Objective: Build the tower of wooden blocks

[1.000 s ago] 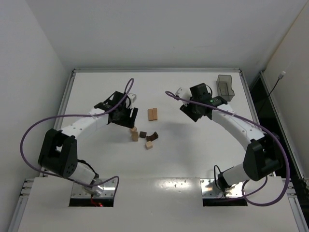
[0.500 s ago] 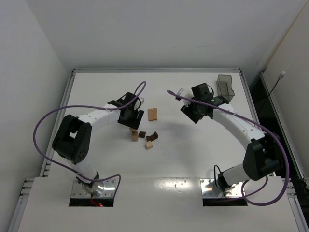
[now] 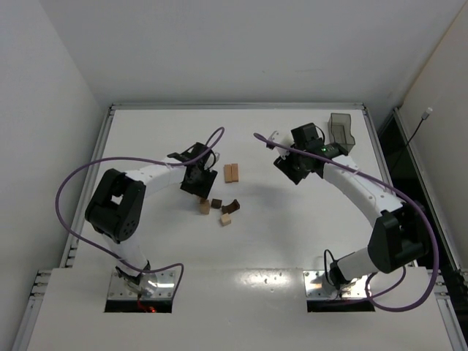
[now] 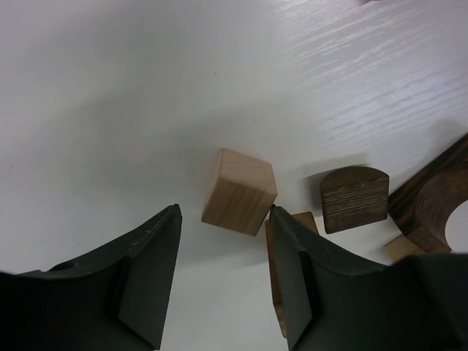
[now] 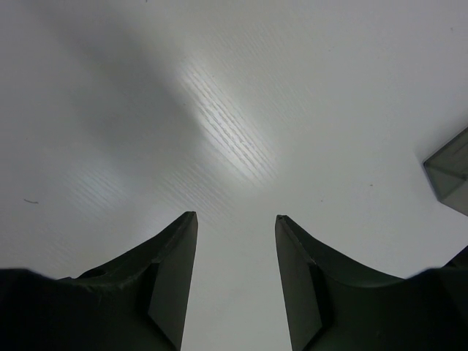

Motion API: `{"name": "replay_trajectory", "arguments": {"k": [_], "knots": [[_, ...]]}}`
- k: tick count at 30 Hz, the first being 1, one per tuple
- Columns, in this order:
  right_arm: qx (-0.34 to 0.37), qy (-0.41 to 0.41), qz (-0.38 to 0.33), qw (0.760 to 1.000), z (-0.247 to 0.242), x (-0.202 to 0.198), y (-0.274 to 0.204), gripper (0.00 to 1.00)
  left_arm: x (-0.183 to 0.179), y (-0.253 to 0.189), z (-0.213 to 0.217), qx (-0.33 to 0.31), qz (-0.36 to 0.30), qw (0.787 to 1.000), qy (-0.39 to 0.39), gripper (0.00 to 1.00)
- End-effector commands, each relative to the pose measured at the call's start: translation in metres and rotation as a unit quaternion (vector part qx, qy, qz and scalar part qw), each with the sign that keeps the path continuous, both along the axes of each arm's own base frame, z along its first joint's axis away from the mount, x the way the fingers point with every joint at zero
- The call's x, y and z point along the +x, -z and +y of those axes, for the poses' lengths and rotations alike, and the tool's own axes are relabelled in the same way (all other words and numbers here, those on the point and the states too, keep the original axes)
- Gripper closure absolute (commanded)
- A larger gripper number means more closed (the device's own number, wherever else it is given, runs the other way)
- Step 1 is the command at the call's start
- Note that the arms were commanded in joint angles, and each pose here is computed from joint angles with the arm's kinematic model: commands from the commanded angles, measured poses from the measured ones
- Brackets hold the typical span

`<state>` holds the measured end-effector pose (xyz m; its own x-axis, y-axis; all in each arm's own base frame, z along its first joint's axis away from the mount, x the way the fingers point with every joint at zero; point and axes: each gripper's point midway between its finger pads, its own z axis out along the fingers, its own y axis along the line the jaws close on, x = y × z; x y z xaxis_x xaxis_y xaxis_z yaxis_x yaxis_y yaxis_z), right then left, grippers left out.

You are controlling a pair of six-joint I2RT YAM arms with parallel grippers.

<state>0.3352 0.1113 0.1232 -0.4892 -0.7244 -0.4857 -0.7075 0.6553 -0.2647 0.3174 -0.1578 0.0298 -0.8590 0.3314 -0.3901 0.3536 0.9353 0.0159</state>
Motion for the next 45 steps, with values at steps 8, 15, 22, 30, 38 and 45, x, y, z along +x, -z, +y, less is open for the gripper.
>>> {"name": "replay_trajectory", "arguments": {"k": [8, 15, 22, 30, 38, 45], "knots": [[0.025, 0.001, -0.016, 1.0, 0.008, 0.01, -0.016, 0.56, 0.008, -0.003, -0.012, 0.002, -0.006, 1.0, 0.02, 0.54], [0.026, -0.001, -0.006, 1.0, 0.009, 0.008, -0.011, 0.56, 0.004, -0.002, -0.02, 0.022, -0.011, 0.998, 0.05, 0.54], [0.03, 0.0, 0.001, 1.0, 0.011, 0.007, -0.008, 0.56, 0.003, -0.002, -0.021, 0.037, -0.018, 0.997, 0.064, 0.58], [0.032, -0.002, 0.006, 0.999, 0.013, 0.007, -0.005, 0.56, 0.003, 0.005, -0.017, 0.052, -0.012, 0.996, 0.076, 0.62], [0.034, -0.005, 0.012, 0.999, 0.013, 0.004, -0.004, 0.56, 0.016, -0.003, -0.027, 0.043, -0.025, 0.995, 0.082, 0.56], [0.034, -0.005, 0.012, 0.999, 0.013, 0.004, -0.004, 0.56, 0.02, -0.001, -0.029, 0.044, -0.025, 0.995, 0.082, 0.73]]}}
